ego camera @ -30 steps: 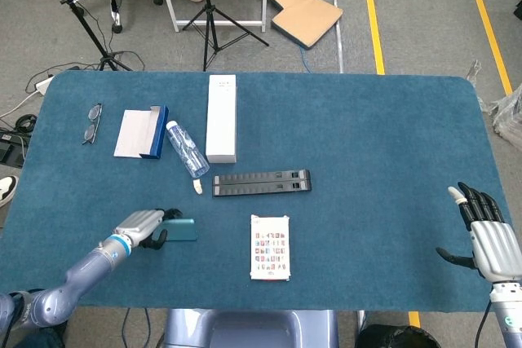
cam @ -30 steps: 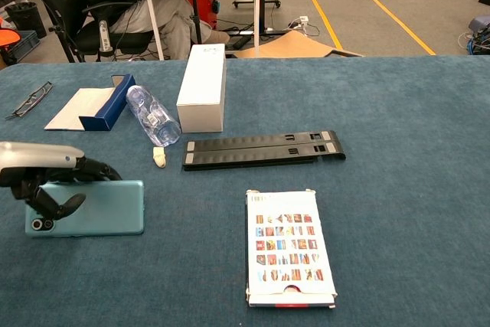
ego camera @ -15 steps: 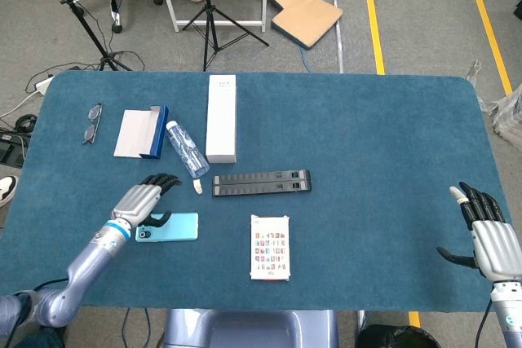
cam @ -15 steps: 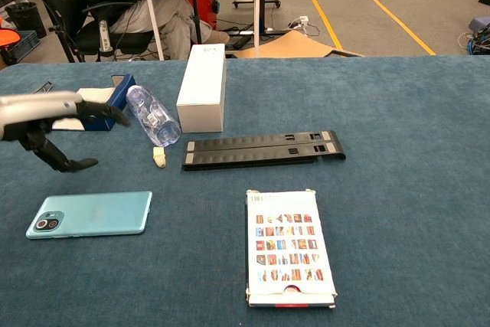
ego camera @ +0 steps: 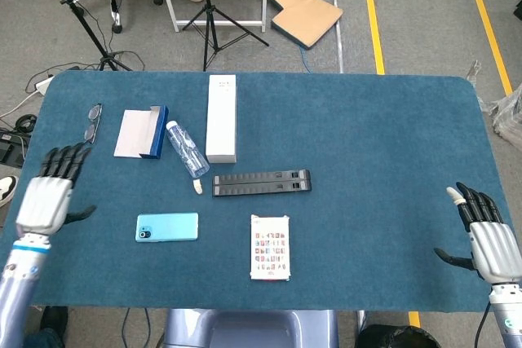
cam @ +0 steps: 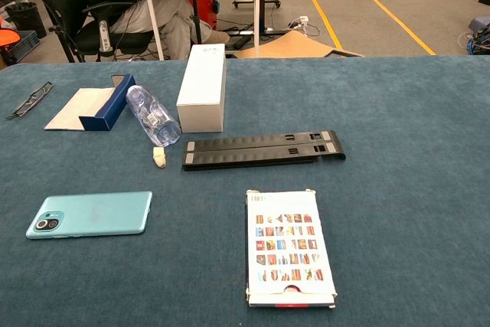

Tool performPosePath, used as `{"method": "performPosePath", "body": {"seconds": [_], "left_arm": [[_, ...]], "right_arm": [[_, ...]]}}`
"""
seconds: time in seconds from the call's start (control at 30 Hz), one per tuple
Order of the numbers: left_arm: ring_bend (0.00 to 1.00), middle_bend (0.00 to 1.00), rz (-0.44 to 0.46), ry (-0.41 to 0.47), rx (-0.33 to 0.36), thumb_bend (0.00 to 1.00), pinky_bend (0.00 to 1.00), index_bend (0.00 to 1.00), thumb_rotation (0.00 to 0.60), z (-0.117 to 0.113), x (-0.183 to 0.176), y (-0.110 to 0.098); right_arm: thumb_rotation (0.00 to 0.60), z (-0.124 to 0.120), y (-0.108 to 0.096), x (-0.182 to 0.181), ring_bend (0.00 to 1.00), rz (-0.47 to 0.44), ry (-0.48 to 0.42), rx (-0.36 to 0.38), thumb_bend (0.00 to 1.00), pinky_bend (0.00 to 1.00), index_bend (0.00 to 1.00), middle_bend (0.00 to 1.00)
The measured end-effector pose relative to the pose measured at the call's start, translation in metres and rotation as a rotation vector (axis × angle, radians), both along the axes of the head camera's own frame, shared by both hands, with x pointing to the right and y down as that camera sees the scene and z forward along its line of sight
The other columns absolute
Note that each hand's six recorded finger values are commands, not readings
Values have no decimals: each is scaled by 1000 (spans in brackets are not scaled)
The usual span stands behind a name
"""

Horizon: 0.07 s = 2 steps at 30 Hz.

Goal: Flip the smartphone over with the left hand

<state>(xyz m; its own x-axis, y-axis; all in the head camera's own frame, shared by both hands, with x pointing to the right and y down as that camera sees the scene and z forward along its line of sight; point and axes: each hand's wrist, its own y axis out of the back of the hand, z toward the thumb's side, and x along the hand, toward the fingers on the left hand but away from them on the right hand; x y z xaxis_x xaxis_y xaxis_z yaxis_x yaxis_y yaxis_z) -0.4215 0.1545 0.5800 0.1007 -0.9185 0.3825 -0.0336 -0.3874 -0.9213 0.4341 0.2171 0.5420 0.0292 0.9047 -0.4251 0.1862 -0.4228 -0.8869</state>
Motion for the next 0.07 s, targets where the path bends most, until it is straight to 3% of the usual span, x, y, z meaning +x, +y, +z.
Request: {"method": "performPosePath", "body": {"seconds": [0.07], "left_arm": [[0,0,-17,-27,-7,0,0,0,600,-4,-12,8]], "right_arm": [[600,-2,0,0,0,4,-10,3,0,0,0,0]]}}
